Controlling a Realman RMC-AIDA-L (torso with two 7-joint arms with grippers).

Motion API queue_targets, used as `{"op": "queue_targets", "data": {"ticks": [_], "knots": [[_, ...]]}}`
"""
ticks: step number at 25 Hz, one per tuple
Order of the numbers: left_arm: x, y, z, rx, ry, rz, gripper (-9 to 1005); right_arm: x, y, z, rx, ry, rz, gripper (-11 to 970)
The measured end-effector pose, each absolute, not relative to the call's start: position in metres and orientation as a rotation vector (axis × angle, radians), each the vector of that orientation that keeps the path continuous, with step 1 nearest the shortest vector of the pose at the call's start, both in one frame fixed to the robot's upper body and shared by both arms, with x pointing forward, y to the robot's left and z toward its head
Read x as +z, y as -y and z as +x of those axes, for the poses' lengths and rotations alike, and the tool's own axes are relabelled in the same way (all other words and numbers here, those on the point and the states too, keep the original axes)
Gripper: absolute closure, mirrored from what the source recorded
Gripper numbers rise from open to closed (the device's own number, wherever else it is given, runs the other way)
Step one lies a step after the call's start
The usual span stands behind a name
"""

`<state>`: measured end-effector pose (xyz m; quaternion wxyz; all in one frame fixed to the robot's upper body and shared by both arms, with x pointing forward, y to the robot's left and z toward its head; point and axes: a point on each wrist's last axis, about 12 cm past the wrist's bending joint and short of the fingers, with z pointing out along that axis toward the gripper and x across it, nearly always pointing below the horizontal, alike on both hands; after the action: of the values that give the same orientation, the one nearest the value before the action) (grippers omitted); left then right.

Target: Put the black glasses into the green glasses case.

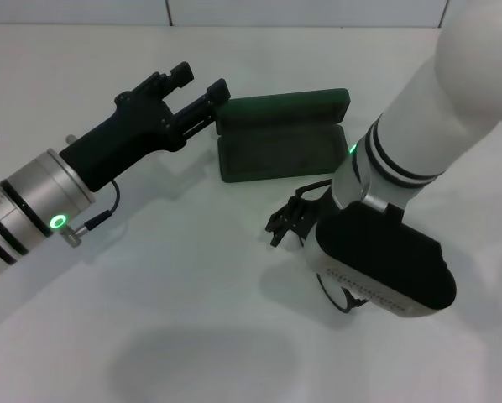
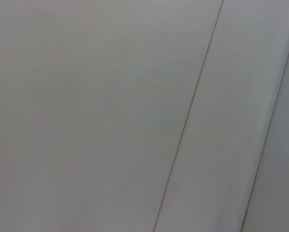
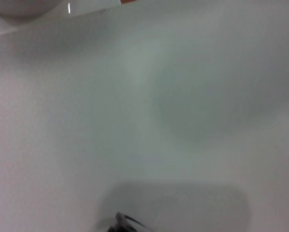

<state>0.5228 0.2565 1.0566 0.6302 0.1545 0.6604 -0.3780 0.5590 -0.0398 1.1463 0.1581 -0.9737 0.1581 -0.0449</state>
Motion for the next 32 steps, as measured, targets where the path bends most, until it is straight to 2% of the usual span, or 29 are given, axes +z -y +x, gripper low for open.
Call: {"op": "queue_targets", "data": {"ticks": [4,9,26,28,32], "knots": [[1.056,-0.257,0.522,-0.871,-1.515,0.352,258,1.139,0.041,0.558,-0.139,-0.451,-2.790,141],[1.056,-0.257,0.522,-0.872,-1.514,0.354,258,1.137,0.042,0.557,-0.138,-0.457,-2.793,282],[1.057,-0.256,0.524,-0.869,-1.508,0.362,258,1.146,0.058,0.567,-0.067,-0.625,-2.761,471],[1.057,-0.255,0.524,-0.869,-1.507,0.364,258,1.148,0.062,0.568,-0.045,-0.669,-2.747,715],[1.059,-0.255,0.526,-0.873,-1.504,0.367,258,1.155,0.071,0.574,-0.008,-0.800,-2.687,801]]}}
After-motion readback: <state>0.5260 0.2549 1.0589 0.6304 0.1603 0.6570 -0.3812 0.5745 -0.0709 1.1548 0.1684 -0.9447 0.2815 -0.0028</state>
